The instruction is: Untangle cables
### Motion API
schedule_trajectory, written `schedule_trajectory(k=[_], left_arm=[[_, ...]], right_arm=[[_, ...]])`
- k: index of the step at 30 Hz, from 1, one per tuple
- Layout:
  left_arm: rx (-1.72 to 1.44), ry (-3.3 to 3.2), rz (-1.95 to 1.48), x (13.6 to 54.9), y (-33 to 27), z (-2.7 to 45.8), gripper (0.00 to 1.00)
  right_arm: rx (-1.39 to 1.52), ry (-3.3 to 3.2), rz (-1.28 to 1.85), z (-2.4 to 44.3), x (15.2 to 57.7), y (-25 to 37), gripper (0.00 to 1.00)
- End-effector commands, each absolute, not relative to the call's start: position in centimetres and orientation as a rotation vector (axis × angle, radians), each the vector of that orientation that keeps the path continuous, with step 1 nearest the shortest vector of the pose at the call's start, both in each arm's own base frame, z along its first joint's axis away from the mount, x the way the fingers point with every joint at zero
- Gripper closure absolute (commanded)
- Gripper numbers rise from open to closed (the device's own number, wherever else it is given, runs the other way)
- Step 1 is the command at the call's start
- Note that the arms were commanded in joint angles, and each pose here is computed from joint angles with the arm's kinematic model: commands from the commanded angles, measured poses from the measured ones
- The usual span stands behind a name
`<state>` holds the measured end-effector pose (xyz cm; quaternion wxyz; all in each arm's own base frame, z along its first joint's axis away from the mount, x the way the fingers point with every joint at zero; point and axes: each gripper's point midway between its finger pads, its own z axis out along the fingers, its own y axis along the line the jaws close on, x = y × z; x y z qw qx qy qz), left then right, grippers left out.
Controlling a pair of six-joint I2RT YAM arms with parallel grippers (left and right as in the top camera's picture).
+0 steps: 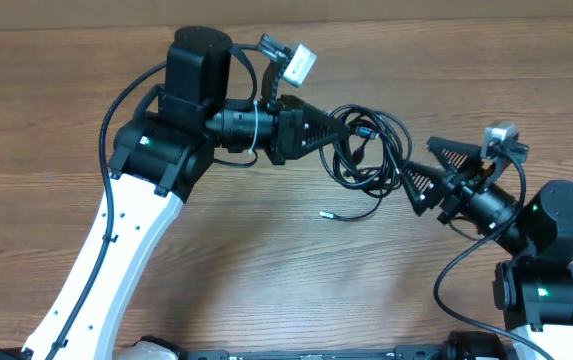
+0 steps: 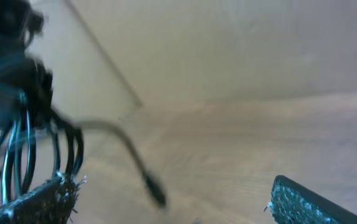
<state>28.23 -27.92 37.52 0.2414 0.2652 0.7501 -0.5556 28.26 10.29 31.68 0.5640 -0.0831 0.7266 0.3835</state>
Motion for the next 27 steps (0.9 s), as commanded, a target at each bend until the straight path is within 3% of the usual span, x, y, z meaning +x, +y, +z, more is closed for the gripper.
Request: schedule_trajectory(k=[1, 10, 27], left_arm=[[0.78, 1.985, -1.522, 27.1, -27.7, 39.3, 0.96], [0.931, 1.898, -1.554, 24.2, -31.1, 40.2, 0.96], [0.914, 1.867, -1.534, 24.7, -31.5, 40.8, 0.96]], right_arm=[[-0.174, 1.629, 0.816, 33.5, 29.0, 9.2, 0.01], [-0.304, 1.566, 0.882, 34.9, 27.7, 10.8, 0.0], [-0.511, 1.579, 1.08, 34.3, 24.3, 13.6, 0.03]])
